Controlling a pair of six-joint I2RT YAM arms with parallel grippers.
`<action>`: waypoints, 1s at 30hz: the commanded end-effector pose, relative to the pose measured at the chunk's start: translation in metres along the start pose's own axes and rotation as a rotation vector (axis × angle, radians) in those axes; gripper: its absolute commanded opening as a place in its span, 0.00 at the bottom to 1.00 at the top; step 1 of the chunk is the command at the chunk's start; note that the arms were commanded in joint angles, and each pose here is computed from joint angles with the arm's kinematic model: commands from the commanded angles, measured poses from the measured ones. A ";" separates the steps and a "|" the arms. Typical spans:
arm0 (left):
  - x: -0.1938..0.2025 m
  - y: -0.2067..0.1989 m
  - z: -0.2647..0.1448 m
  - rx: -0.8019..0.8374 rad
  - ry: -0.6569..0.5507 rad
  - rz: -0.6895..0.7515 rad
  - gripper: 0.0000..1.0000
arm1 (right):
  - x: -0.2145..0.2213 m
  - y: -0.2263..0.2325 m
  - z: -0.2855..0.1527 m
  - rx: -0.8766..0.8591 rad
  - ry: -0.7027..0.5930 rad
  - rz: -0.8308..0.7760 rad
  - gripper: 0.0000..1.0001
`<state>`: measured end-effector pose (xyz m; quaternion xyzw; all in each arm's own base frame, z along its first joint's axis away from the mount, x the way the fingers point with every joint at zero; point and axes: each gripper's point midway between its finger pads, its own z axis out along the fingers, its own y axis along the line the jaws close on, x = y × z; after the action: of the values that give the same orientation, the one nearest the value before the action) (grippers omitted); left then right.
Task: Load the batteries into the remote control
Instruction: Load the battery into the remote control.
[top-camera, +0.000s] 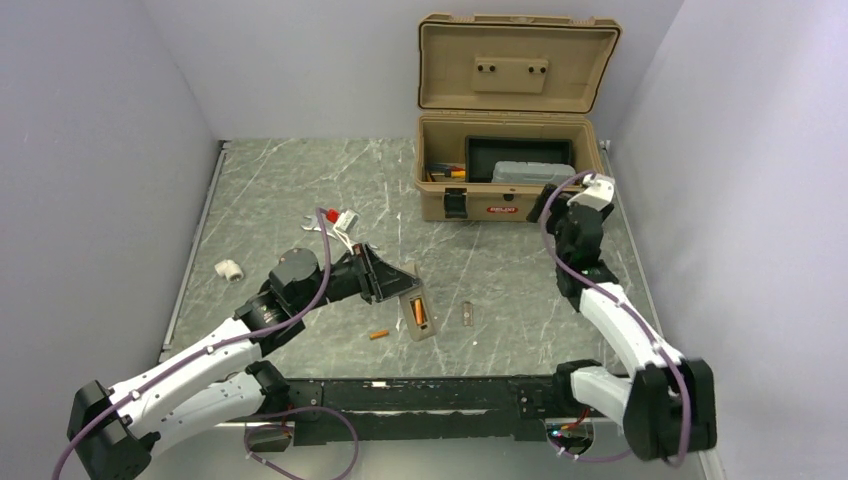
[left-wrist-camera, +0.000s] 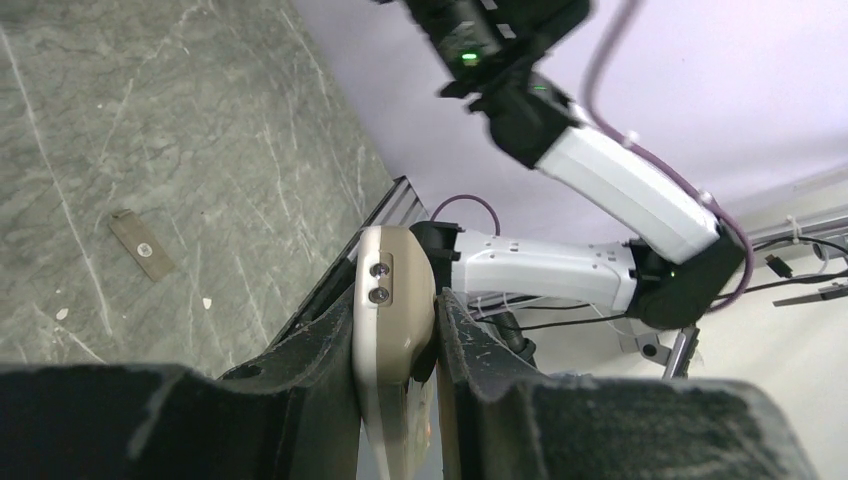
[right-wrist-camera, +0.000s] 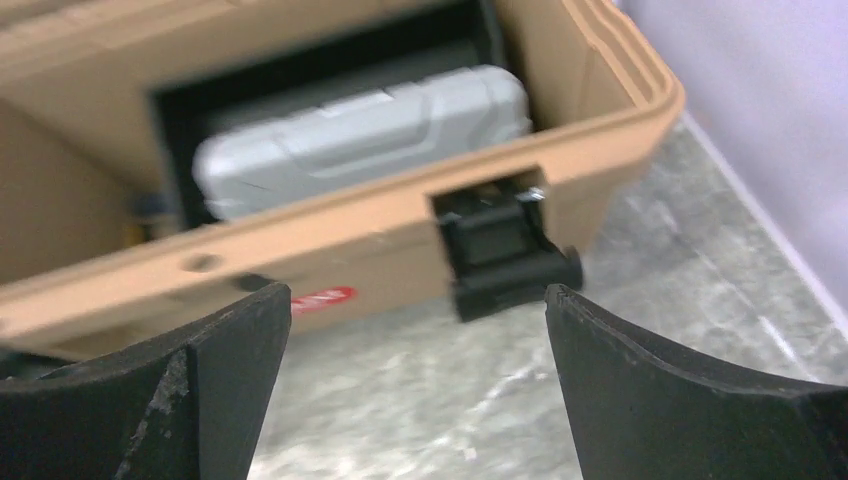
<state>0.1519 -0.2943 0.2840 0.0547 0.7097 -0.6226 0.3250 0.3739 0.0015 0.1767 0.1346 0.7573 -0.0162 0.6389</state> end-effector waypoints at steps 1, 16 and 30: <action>-0.023 -0.020 0.001 0.031 -0.069 0.059 0.00 | 0.018 0.017 -0.052 -0.036 0.259 0.149 1.00; -0.037 -0.005 0.014 -0.065 -0.083 0.074 0.00 | -0.068 0.147 -0.233 -0.758 0.493 0.415 0.47; -0.040 0.012 0.024 -0.152 -0.082 0.039 0.00 | -0.024 0.208 -0.255 -0.853 0.644 0.308 0.40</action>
<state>0.1928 -0.3039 0.2697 0.0236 0.7597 -0.5539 0.3398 0.1817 0.2270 0.2671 -0.0263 0.8342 0.4153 0.3618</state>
